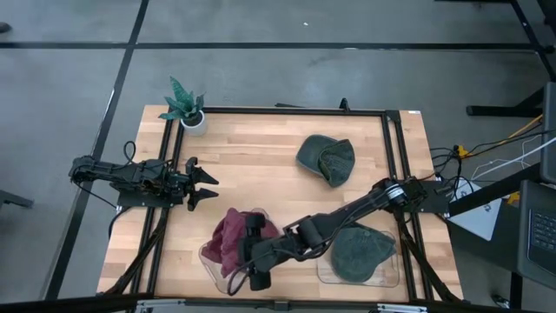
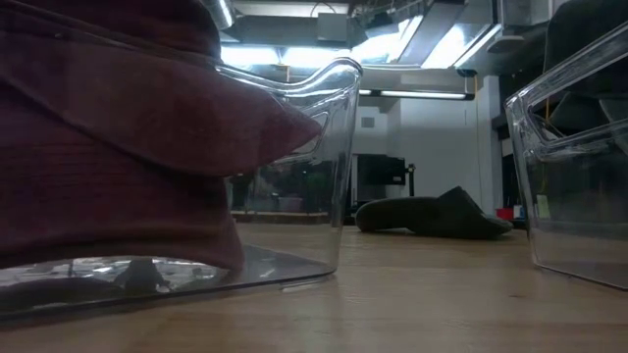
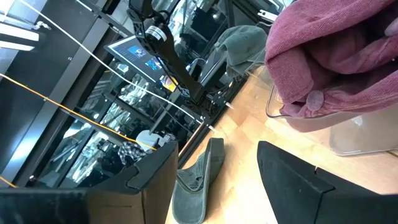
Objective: Pick & Place hat
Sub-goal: Put the gray cap into the right transparent bin
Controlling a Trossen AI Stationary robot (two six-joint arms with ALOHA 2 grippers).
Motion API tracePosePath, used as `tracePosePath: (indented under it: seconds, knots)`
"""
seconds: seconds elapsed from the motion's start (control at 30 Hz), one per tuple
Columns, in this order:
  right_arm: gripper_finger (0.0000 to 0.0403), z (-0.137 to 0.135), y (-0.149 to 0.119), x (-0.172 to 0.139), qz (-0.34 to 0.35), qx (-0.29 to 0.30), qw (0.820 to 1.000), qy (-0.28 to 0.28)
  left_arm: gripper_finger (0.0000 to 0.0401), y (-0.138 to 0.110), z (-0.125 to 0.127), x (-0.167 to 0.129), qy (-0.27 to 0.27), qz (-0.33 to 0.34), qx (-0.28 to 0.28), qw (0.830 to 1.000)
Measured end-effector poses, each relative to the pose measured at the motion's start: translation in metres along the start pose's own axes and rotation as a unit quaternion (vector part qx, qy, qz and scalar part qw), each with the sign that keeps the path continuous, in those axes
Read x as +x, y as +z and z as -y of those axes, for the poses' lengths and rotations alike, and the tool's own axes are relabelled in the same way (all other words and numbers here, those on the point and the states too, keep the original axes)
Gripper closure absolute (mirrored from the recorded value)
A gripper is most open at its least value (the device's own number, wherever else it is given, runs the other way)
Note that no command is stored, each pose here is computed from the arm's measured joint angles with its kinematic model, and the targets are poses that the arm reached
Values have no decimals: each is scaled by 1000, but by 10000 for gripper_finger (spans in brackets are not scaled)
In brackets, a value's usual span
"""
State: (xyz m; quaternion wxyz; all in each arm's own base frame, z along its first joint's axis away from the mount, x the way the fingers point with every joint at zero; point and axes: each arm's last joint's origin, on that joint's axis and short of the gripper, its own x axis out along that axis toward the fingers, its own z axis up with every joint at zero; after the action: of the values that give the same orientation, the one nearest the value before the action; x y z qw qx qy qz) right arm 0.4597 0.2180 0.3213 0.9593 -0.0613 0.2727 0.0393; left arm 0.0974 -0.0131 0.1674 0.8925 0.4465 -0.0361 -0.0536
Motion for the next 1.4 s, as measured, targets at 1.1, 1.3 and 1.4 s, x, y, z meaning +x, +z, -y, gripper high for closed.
tracePosePath:
  seconds: [1.1,1.3,1.4]
  knots:
    - [130,104,15,-118,-144,-35,989,-16,186,0,0,0,0,0,0,1000]
    - [130,119,10,-168,-115,-60,991,-32,185,0,0,0,0,0,0,1000]
    - [130,125,-17,-174,-83,-53,994,-36,185,0,0,0,0,0,0,1000]
